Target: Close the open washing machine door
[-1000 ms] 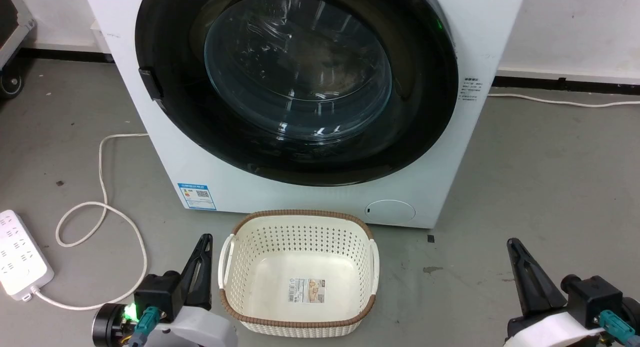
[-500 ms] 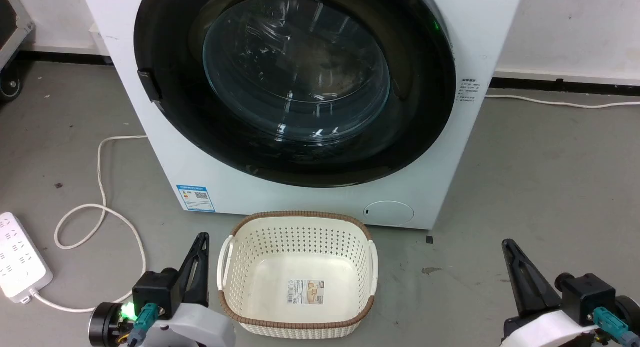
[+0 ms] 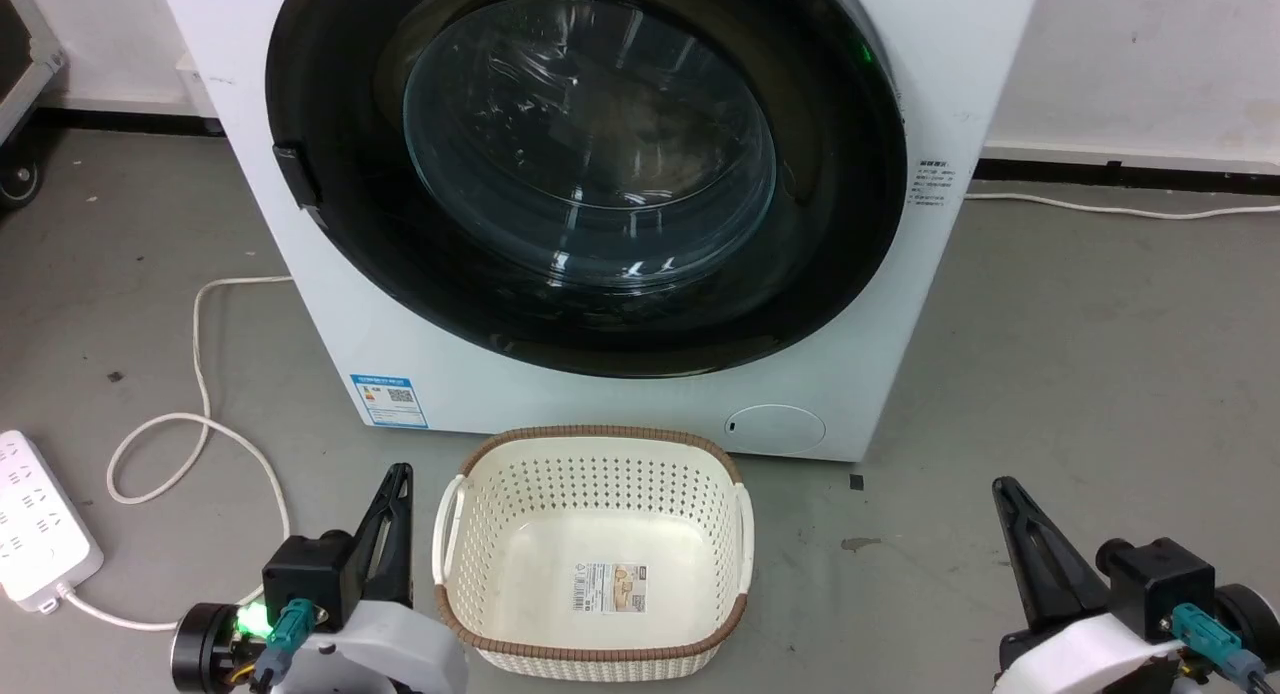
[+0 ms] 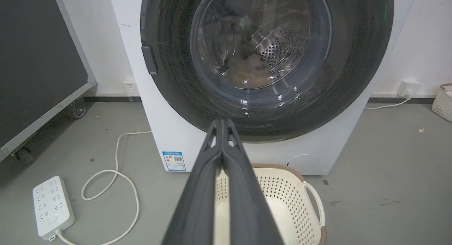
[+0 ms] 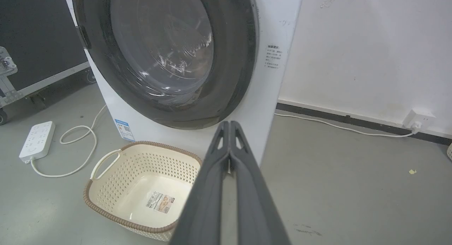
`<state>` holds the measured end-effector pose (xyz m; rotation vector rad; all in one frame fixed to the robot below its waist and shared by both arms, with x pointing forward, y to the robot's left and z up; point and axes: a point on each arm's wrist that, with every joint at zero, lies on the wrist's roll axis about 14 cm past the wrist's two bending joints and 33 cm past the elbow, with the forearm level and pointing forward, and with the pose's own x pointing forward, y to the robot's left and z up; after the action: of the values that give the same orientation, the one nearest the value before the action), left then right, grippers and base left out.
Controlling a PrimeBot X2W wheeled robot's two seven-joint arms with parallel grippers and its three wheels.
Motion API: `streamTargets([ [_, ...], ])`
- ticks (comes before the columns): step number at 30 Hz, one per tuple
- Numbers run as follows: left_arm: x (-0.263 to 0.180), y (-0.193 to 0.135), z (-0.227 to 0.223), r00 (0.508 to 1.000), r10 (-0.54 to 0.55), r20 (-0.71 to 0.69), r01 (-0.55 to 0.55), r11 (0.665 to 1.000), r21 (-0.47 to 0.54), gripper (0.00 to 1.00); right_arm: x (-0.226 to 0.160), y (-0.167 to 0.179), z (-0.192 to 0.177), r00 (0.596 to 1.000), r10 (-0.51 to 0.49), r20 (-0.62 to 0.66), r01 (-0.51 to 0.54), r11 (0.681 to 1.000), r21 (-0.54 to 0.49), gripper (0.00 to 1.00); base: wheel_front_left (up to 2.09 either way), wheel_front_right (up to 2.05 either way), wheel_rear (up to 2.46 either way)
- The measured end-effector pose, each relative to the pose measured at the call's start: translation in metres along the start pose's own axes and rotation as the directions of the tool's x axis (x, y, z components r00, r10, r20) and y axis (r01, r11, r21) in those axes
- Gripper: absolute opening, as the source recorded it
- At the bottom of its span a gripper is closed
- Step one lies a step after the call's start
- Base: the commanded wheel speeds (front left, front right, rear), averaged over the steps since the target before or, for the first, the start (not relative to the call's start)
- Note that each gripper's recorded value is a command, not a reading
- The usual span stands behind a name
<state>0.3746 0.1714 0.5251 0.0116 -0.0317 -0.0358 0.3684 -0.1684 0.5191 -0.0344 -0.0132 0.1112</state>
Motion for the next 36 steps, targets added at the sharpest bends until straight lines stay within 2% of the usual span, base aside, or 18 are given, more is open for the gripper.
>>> streamTargets([
  [36,0.0012,0.005,0.0065,0.999,0.03,-0.022,-0.029,0.999,0.036,0.0,0.0006,0.0071,0.0015,0.999,0.019,-0.037,-0.02,1.0,-0.009,0.0,0.0,0.0,0.0],
])
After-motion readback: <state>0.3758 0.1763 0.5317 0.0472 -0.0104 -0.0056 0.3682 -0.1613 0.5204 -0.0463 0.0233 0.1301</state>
